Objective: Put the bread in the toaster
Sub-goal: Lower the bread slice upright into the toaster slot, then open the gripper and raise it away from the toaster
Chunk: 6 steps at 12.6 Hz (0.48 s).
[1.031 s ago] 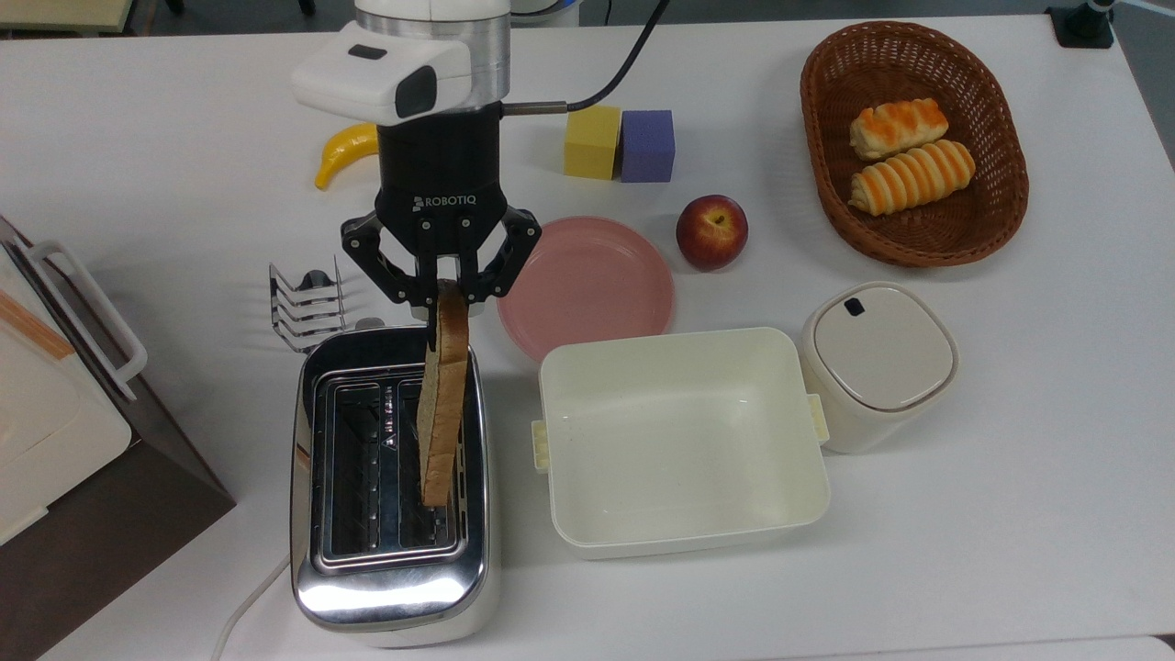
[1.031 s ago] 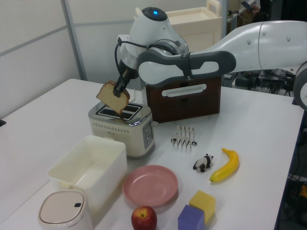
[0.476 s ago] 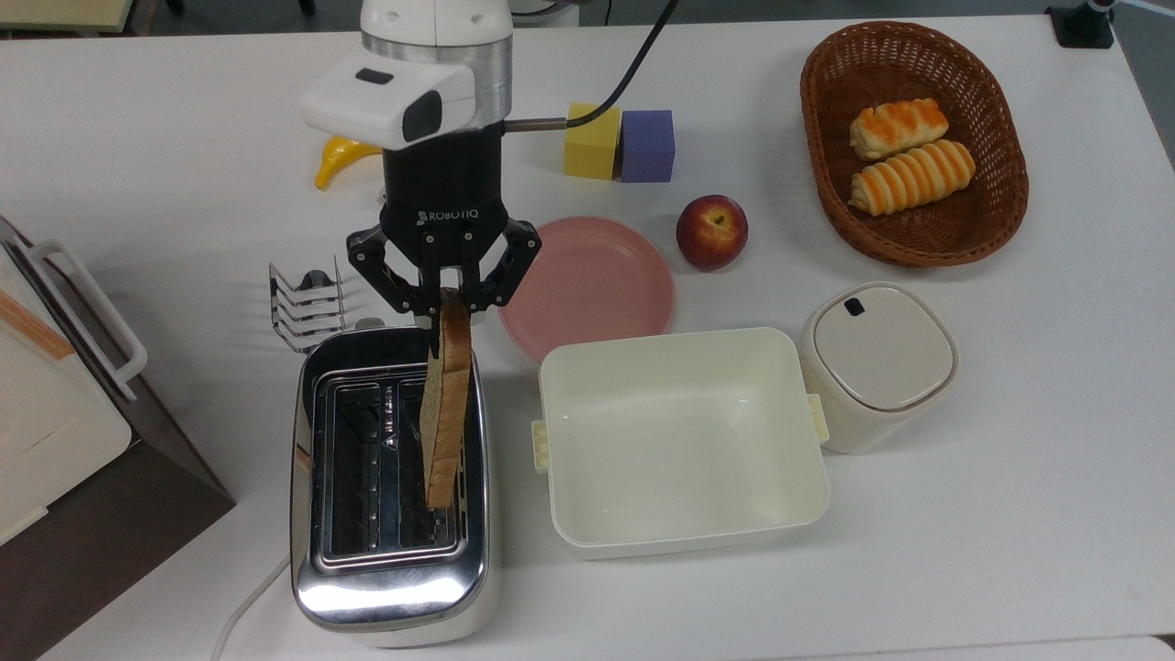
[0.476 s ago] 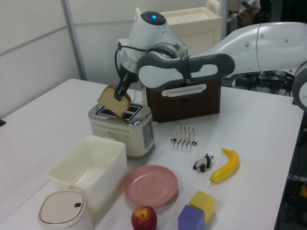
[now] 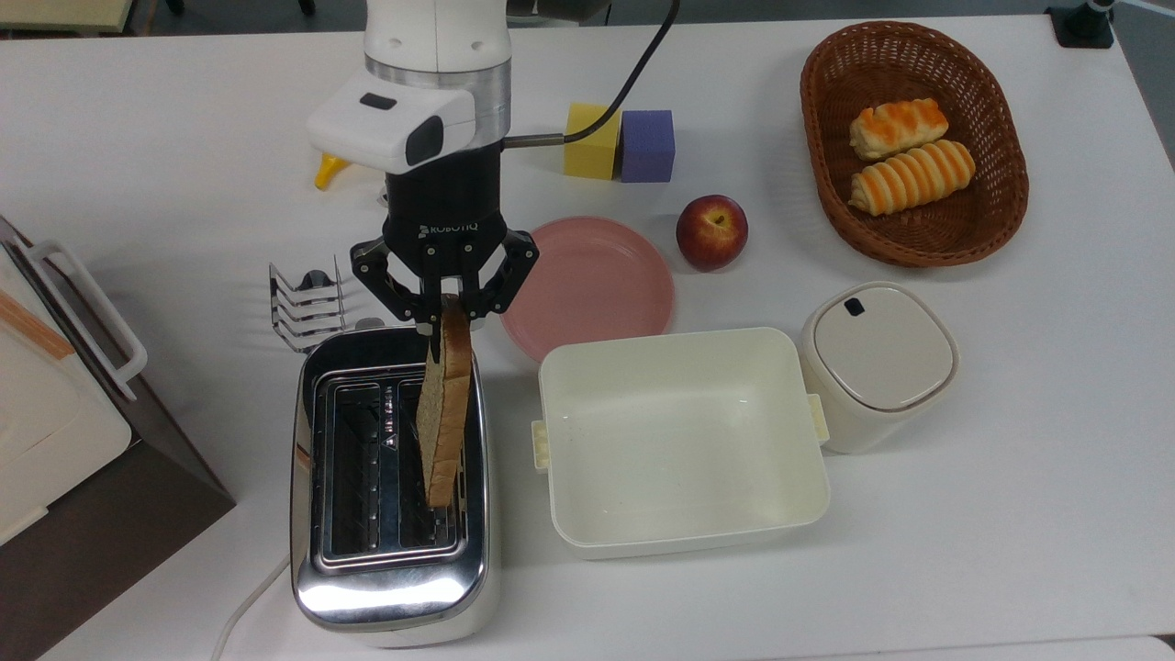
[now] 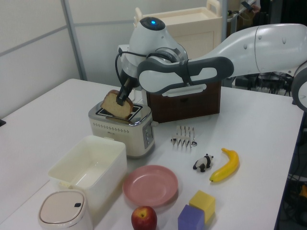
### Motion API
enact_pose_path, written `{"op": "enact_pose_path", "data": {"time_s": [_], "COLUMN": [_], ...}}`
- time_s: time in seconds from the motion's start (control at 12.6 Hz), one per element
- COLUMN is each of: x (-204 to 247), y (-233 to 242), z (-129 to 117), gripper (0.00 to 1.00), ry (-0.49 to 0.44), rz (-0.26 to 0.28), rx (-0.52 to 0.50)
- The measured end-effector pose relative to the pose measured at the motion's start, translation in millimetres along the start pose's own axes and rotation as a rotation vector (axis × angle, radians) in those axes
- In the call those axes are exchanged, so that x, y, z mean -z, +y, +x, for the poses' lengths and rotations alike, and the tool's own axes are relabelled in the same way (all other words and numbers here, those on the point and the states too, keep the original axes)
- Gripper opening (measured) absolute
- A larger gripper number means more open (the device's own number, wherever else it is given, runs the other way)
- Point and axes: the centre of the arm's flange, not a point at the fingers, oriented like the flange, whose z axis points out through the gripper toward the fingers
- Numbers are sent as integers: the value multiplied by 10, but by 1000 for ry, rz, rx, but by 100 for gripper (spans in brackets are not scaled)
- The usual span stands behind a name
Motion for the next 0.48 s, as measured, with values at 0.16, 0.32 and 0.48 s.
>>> {"op": "enact_pose_path", "data": {"time_s": [0.16, 0.32, 0.48], "x": [-46, -71, -69], "y": [11, 47, 87], "z": [-38, -69, -80], "gripper": [14, 19, 21], "ry": [-11, -17, -18], "rz": [1, -1, -4], "rx": [-2, -6, -11]}}
